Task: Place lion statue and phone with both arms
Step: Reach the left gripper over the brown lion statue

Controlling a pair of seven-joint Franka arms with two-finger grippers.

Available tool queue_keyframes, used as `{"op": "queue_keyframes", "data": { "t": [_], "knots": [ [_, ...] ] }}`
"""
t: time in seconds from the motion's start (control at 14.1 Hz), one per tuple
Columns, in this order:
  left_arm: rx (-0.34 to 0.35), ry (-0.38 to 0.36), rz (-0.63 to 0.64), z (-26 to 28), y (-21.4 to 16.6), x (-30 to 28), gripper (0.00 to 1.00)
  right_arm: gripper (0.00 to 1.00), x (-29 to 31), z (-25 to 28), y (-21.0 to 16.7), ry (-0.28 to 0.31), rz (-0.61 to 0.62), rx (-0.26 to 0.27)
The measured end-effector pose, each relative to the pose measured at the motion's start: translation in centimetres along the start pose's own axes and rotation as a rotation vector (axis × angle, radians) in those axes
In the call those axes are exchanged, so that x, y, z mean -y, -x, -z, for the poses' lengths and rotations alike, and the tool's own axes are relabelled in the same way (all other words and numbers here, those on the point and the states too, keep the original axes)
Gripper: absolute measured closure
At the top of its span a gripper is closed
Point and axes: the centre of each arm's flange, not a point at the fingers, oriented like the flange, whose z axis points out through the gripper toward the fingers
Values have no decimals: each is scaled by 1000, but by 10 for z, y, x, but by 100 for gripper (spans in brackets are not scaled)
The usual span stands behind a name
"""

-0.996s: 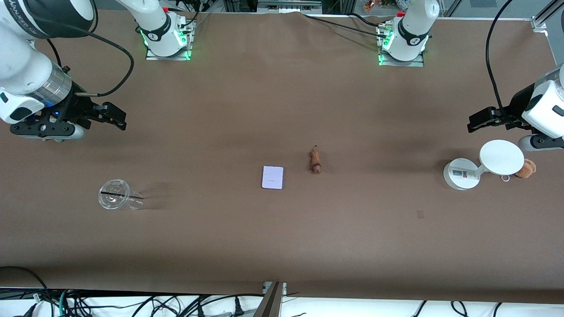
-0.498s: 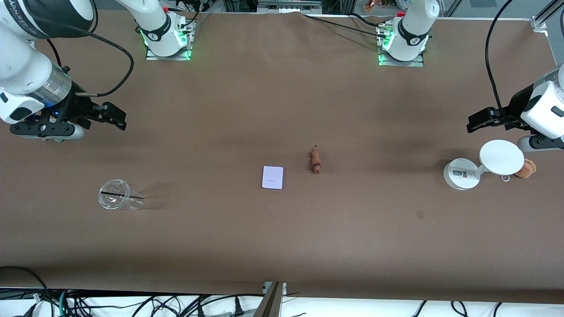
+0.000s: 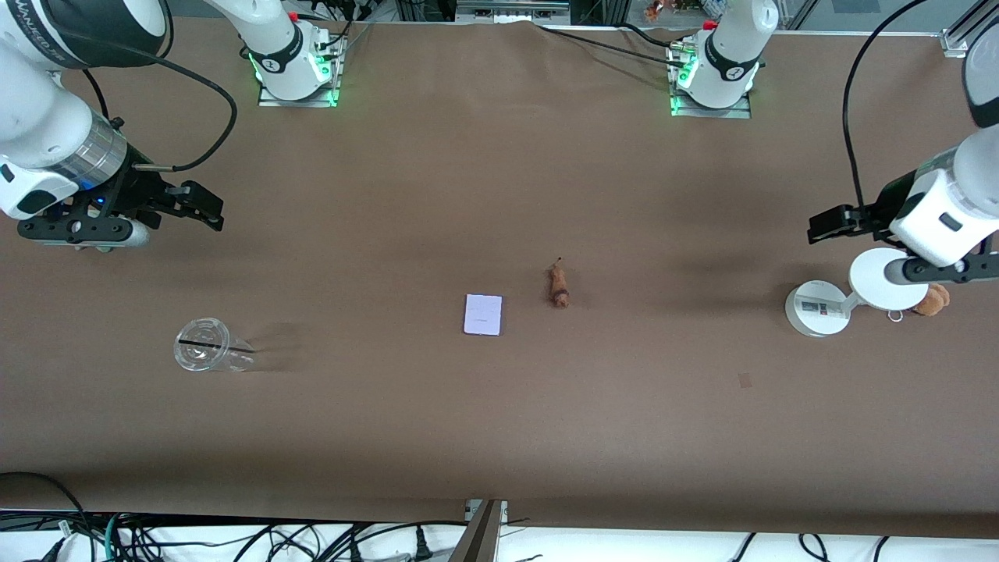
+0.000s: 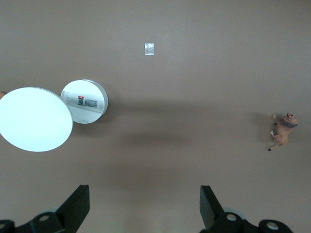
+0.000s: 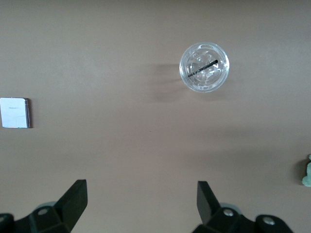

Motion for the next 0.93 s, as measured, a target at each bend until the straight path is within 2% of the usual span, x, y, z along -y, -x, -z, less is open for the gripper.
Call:
{"op": "queue_keyframes", "data": {
  "t": [0.28,0.43,0.71,0.93],
  "knots": [
    [12,13,0,-10,-6,-6,0,0,0,0,0,0,0,0],
    [-10,25,-8,-14,-11,-25,0,0,0,0,0,0,0,0],
    [-34,71,26,-46,-27,-89,0,0,0,0,0,0,0,0],
    [-25,77,47,-84,-34,-145,0,0,0,0,0,0,-1,1]
  ]
}}
